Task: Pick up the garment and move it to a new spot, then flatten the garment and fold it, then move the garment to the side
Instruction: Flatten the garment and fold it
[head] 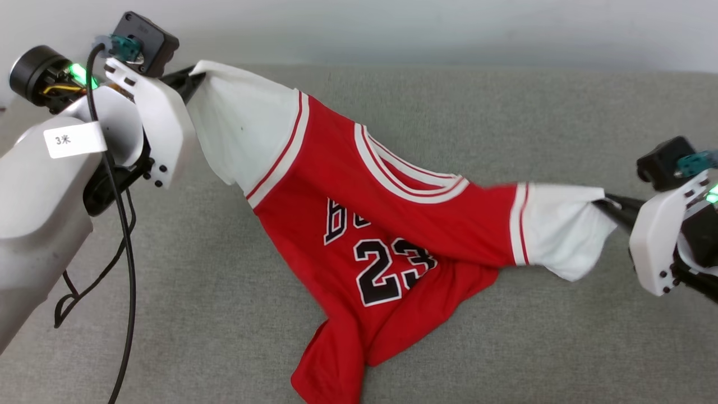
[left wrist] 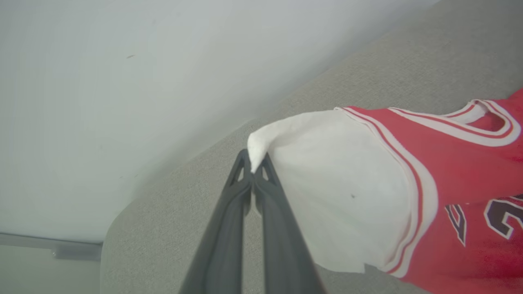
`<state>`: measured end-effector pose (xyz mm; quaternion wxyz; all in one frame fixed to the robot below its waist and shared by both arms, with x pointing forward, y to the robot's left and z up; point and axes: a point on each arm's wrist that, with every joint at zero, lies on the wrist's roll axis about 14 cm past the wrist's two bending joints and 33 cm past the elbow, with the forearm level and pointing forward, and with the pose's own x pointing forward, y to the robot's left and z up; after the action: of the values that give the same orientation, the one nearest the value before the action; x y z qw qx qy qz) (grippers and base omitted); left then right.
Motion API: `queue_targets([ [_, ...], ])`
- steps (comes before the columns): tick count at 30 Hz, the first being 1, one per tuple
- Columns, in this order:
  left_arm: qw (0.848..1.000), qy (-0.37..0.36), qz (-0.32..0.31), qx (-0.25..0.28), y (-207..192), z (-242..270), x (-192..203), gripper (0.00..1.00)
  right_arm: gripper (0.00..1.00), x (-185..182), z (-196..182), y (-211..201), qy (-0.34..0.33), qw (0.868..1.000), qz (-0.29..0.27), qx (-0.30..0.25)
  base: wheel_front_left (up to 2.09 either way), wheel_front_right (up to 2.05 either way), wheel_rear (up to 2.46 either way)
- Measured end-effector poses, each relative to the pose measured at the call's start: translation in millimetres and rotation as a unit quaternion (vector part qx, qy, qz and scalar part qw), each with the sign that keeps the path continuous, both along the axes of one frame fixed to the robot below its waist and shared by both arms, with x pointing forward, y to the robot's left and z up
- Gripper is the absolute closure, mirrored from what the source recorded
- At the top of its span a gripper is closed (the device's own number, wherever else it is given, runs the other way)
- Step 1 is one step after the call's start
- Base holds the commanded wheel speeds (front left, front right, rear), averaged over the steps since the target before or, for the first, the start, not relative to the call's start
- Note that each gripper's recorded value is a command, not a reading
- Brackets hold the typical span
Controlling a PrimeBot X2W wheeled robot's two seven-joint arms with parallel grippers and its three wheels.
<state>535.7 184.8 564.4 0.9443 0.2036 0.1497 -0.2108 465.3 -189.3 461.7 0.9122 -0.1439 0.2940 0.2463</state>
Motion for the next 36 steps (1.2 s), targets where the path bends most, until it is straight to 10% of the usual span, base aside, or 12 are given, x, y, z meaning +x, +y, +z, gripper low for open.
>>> queue_targets([
  [9,0.989,-0.147,-0.019,-0.015,-7,96,-19,1.00,1.00,10,107,-7,-0.162,0.986,-0.009,0.041,0.00,0.00,0.00],
  [22,0.951,-0.307,-0.030,-0.032,-5,220,-64,1.00,1.00,3,252,-9,-0.351,0.933,-0.018,0.079,0.00,0.00,0.00],
  [36,0.925,-0.372,-0.043,-0.065,-17,273,-48,1.00,1.00,27,327,8,-0.440,0.893,-0.017,0.091,0.00,0.00,0.00],
])
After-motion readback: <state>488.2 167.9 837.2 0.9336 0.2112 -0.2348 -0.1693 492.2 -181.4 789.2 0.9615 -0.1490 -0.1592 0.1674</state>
